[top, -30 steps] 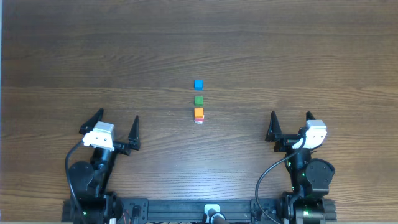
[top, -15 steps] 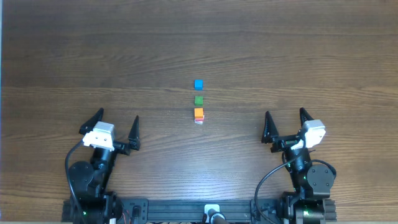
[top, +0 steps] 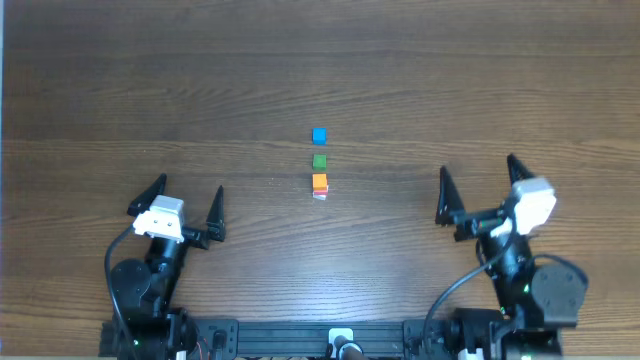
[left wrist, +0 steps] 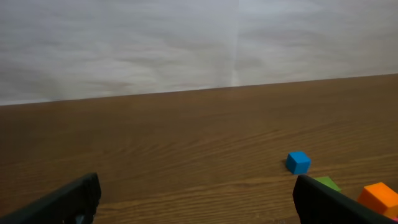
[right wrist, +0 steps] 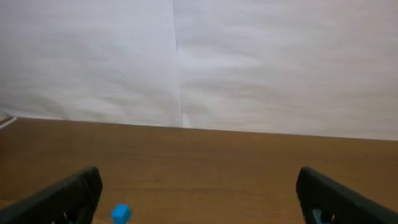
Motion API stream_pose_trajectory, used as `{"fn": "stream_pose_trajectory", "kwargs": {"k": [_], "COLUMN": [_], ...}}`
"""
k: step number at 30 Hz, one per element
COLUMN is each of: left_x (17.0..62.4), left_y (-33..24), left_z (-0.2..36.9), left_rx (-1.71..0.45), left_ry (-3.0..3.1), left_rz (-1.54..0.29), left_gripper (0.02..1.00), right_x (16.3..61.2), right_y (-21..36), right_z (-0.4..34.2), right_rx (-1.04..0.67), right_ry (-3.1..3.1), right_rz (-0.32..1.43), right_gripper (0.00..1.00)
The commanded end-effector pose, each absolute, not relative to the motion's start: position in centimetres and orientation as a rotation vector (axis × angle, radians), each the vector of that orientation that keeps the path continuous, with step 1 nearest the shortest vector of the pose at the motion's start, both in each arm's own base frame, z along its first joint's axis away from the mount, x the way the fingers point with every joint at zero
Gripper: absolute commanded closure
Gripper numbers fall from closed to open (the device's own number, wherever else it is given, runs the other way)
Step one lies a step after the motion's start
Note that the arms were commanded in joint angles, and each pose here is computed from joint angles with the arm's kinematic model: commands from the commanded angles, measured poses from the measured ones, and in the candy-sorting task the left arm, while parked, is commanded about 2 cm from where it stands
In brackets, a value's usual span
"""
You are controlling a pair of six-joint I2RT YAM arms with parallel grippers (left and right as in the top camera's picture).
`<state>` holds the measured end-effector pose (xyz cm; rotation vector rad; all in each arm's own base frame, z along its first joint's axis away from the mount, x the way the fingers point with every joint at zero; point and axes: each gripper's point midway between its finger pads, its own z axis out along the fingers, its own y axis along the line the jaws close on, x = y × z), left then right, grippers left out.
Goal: Stack Cubes
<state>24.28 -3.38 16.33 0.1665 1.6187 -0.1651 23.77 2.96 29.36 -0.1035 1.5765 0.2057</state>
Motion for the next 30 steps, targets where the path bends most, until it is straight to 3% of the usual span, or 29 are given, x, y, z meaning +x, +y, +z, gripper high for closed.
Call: {"fn": "stream_pose_trajectory", "kwargs": {"k": [1, 9, 16, 23, 30], "left_x": [24.3, 24.3, 24.3, 24.3, 24.3], "left_y": [-3.5, -3.5, -3.5, -3.5, -3.5], "left_z": [16.2, 16.2, 16.2, 16.2, 16.2], "left_rx": [0.181, 0.181, 0.181, 0.181, 0.181], "left_ry": [1.617, 1.617, 1.617, 1.617, 1.617], "left_rz": [-0.157, -0.157, -0.158, -0.158, -0.157], "left_gripper": [0.02, 0.023, 0.02, 0.02, 0.02], "right_x": [26.5, 30.6, 33.8, 36.7, 37.4], "right_y": [1.8, 1.3, 3.2, 8.4, 16.0], "right_z": [30.0, 27.9, 23.5, 19.3, 14.5], "right_rx": [-0.062, 0.057, 0.188, 0.125, -0.062], "right_ry": [1.738, 2.093, 2.422, 2.645, 2.843], "right_rz": [0.161, 0.203, 0.306, 0.327, 0.308], "right_gripper": [0.007, 0.009, 0.007, 0.007, 0.009]}}
